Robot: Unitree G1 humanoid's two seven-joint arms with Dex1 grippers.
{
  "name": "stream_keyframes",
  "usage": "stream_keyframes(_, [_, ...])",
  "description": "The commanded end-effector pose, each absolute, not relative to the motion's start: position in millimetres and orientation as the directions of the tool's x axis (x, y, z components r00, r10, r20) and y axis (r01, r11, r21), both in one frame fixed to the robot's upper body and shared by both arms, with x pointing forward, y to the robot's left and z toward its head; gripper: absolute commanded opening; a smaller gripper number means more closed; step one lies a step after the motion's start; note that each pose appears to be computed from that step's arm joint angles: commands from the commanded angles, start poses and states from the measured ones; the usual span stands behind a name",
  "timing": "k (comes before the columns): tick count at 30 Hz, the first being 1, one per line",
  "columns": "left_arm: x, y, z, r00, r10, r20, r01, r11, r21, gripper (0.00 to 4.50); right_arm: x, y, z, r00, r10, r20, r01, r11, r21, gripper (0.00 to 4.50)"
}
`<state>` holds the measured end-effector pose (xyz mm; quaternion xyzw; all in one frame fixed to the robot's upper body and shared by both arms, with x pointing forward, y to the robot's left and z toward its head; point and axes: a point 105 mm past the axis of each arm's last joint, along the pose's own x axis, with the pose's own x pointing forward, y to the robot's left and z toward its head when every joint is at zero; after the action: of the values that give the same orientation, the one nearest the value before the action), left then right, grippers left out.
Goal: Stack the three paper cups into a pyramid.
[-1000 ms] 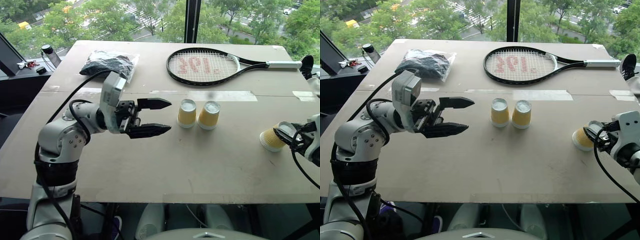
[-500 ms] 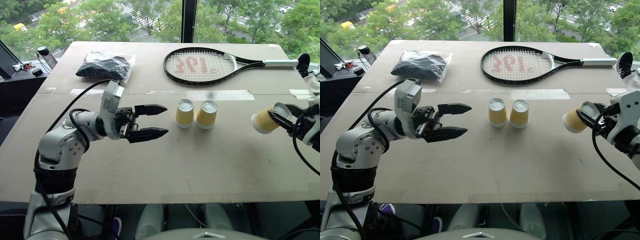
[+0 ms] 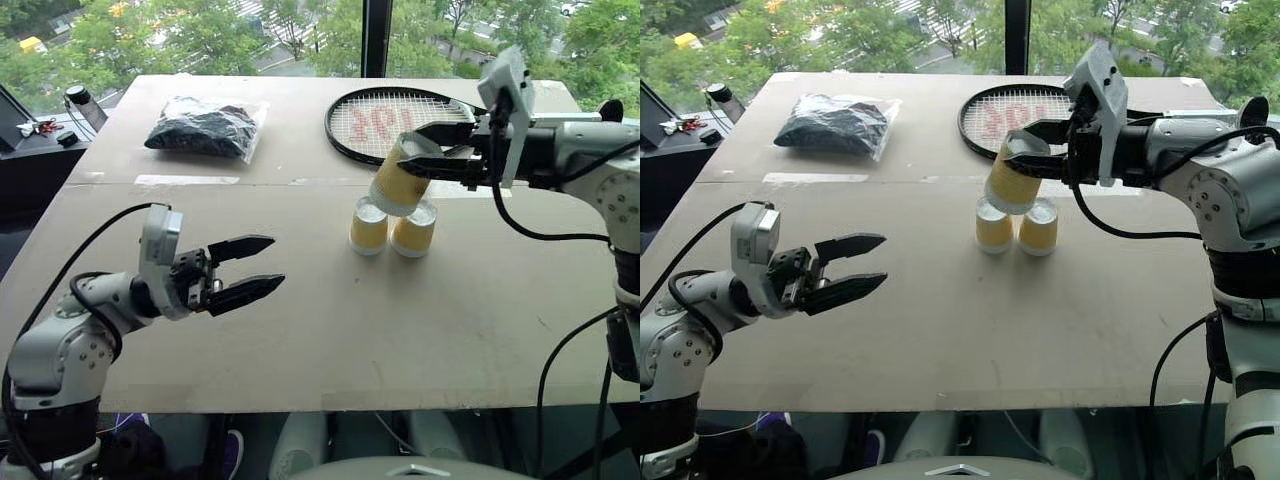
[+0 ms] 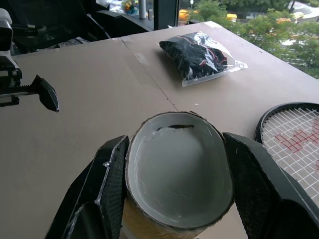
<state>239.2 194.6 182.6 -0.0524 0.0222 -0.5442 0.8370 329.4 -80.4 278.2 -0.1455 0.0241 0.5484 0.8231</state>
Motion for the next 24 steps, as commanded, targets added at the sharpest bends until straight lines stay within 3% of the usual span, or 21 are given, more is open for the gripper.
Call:
stream_keyframes(1, [229,194,198,0.419,-0.906,0.056,0.908,0.418,-0.034,4.5,335,-81,281,0.387,0.897,-0.213,-0.907,0.33,-0.262,2.42])
stream_keyframes(17, [222,195,201,0.461,-0.885,0.067,0.887,0.46,-0.021,4.5,350,-75,265,0.36,0.885,-0.297,-0.916,0.275,-0.291,2.42])
stream_keyframes(22, [223,196,202,0.463,-0.884,0.069,0.886,0.463,-0.019,4.5,349,-77,258,0.373,0.867,-0.33,-0.904,0.259,-0.341,4.36])
stream_keyframes(24, [223,196,202,0.462,-0.884,0.07,0.887,0.461,-0.019,4.5,347,-79,261,0.376,0.868,-0.324,-0.897,0.254,-0.361,4.48])
